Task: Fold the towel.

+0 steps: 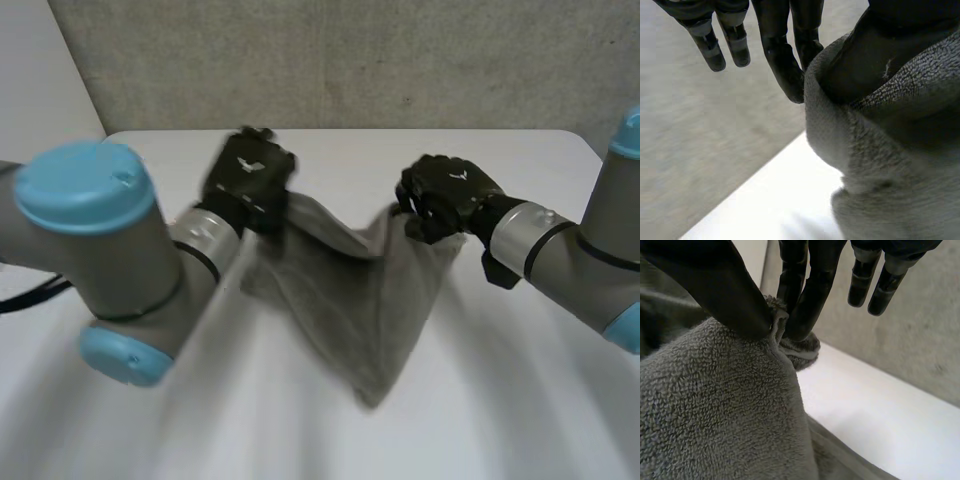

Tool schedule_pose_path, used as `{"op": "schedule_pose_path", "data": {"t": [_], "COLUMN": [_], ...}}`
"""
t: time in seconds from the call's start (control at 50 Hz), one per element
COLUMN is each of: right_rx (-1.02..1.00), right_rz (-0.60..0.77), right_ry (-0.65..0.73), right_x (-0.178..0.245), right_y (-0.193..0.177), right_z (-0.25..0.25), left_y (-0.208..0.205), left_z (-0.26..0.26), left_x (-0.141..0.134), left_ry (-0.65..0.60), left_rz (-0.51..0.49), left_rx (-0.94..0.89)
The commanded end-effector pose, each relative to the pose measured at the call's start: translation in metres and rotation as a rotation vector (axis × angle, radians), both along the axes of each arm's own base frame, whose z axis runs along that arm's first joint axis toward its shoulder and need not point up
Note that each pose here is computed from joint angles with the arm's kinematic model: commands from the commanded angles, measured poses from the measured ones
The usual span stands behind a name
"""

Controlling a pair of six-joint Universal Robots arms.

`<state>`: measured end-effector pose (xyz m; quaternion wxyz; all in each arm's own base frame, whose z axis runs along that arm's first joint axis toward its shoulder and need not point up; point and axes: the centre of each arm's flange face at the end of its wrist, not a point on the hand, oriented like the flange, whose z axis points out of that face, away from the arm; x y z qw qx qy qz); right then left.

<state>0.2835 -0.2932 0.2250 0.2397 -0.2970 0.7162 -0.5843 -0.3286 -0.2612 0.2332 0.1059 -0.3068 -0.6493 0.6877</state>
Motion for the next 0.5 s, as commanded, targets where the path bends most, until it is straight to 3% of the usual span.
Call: {"op": "schedule_pose_path", "data": {"t": [0.02,0.16,0.32,0.5], "right_rx": [0.006,0.041,0.056,0.159], "right_rz": [0.048,0.084,0.123,0.070], "right_ry": [-0.037,-0.021,-0.022,0.016], "right_x": [0.013,0.018,0.019,0.006], "right_y": [0.014,0.015,0.018,0.015], "right_z": [-0.010,-0.024,-0.015,-0.012], "left_y": [-0.041,-0.070,-0.065,-0.061], "left_z": [0.000,-0.029,-0.057,-0.050], "left_x": [0.039,0.085,0.093,0.091], "left_ry": [0.103,0.219,0.175,0.169], "left_rz": [0.169,0.311,0.340,0.329], "left_rx": [0.042,0.201,0.298,0.308]}}
